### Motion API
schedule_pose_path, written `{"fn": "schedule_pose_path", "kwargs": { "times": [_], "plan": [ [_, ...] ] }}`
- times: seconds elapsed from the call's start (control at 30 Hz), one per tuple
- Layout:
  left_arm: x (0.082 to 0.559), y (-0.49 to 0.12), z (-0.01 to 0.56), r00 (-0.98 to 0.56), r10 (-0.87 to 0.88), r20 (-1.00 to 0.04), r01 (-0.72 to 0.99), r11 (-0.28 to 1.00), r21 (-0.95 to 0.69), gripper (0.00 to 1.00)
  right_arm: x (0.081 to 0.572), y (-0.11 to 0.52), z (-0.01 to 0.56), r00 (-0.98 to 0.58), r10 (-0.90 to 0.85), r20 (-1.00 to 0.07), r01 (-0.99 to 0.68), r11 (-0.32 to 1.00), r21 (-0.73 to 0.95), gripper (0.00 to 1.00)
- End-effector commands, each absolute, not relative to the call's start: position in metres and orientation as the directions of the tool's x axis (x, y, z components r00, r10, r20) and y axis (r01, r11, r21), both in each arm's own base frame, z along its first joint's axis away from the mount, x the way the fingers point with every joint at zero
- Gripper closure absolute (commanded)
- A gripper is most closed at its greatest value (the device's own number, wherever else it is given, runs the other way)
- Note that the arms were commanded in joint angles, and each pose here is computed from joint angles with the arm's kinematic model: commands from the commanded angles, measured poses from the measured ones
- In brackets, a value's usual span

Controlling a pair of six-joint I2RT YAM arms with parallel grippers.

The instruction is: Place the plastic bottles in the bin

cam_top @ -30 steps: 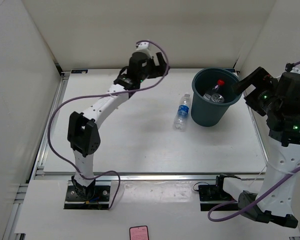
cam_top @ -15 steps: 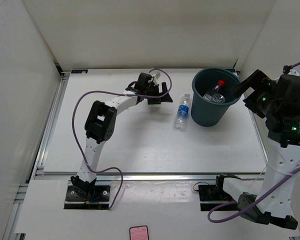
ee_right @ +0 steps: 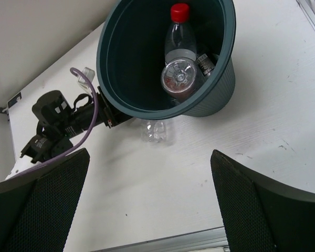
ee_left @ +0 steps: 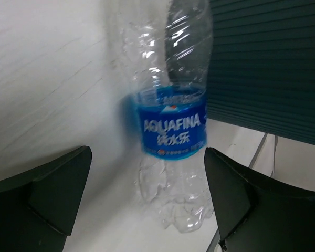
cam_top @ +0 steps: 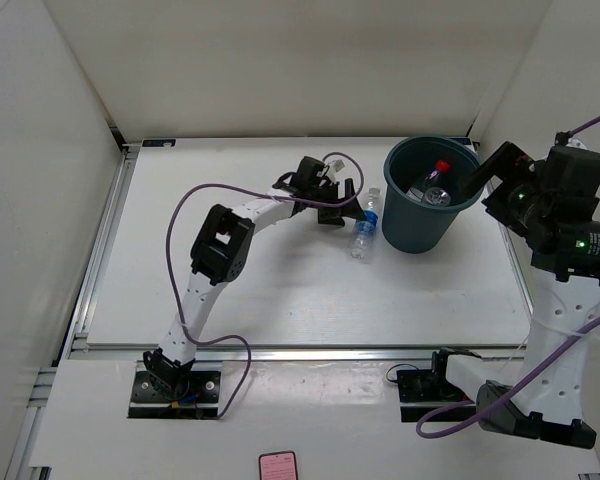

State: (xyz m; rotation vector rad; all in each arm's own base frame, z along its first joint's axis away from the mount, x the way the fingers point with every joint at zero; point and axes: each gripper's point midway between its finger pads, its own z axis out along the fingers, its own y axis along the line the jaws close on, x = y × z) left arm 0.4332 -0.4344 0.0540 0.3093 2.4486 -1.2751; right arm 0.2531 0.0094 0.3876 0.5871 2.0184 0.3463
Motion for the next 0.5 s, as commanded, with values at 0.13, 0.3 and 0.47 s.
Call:
{"fn": "schedule_pose_path", "kwargs": {
  "times": [0.13, 0.3, 0.47],
  "plan": [
    [0.418, -0.469, 0.064, -0.943, 0.064, -0.327, 0.318, 0.468, -0.825, 0.0, 0.257, 0.009, 0.379, -0.434, 0.514, -0.74, 0.249, 0.858, 0.449, 0.0],
    [0.395, -0.466, 0.052, -0.968, 0.115, -0.222, 0.25, 0.439, -0.863, 0.22, 0.26, 0.008, 0.373, -0.447, 0.515, -0.731, 0.257, 0.857, 0.447, 0.0],
    [0.379, -0.424, 0.042, -0.984, 0.124, -0.131, 0.174, 0.466, -0.867, 0.55, 0.268, 0.01, 0.369, -0.456, 0.524, -0.72, 0.256, 0.852, 0.457, 0.0]
  ]
}}
